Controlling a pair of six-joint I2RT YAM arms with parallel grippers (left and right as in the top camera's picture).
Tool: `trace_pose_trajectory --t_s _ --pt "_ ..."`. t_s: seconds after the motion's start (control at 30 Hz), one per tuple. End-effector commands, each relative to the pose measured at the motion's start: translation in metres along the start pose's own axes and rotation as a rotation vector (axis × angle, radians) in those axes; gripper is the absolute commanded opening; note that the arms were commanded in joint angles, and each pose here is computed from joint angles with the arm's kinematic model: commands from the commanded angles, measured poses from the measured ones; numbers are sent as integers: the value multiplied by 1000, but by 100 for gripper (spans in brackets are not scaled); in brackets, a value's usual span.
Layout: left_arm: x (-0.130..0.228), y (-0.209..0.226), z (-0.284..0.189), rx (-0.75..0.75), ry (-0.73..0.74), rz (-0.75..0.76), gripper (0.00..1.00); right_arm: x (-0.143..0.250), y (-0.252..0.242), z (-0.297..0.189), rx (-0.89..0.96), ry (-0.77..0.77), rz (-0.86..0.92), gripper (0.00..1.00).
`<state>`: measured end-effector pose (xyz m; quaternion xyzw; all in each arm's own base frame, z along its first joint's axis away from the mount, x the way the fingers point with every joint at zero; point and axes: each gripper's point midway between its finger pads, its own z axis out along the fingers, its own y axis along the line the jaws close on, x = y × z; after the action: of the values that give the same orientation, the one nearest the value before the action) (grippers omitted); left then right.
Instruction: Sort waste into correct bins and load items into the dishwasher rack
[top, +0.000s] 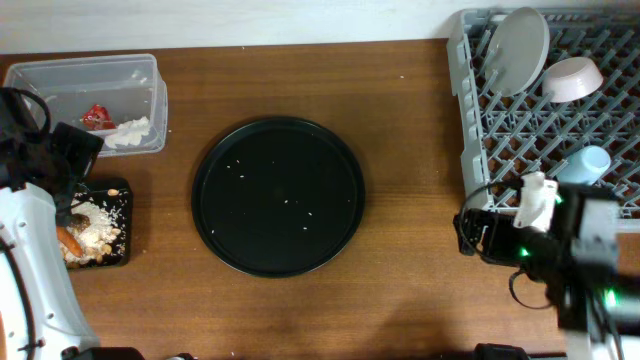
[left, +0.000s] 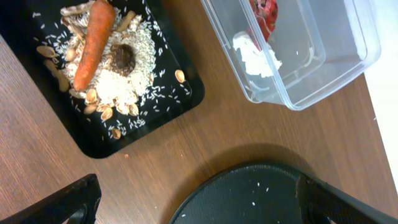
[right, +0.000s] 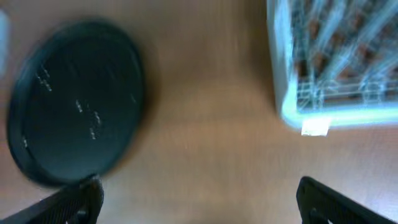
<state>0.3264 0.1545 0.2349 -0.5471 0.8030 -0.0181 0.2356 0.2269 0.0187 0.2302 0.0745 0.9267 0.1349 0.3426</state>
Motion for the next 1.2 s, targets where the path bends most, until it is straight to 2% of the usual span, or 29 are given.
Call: trace_pose_trajectory --t_s 0.0,0.2,0.43,0.6,0.83,1.03,1.17 --pt "-1 3 1 -12 -4 -10 99 -5 13 -12 -44 -154 -94 98" --pt "-1 3 1 -12 -4 -10 99 4 29 -4 -120 -363 -335 98" --pt "-1 3 1 -13 -4 -10 99 18 37 2 -217 -690 -436 98" --pt "-1 3 1 -12 -4 -10 99 17 35 10 -228 -822 -467 98" --pt "-1 3 1 -13 -4 -10 99 8 25 18 -158 -928 -494 98" --pt "-1 3 1 -12 -4 -10 99 4 -15 32 37 -923 -391 98" --pt "-1 3 1 -12 -4 -10 99 9 -29 42 98 -897 -361 98"
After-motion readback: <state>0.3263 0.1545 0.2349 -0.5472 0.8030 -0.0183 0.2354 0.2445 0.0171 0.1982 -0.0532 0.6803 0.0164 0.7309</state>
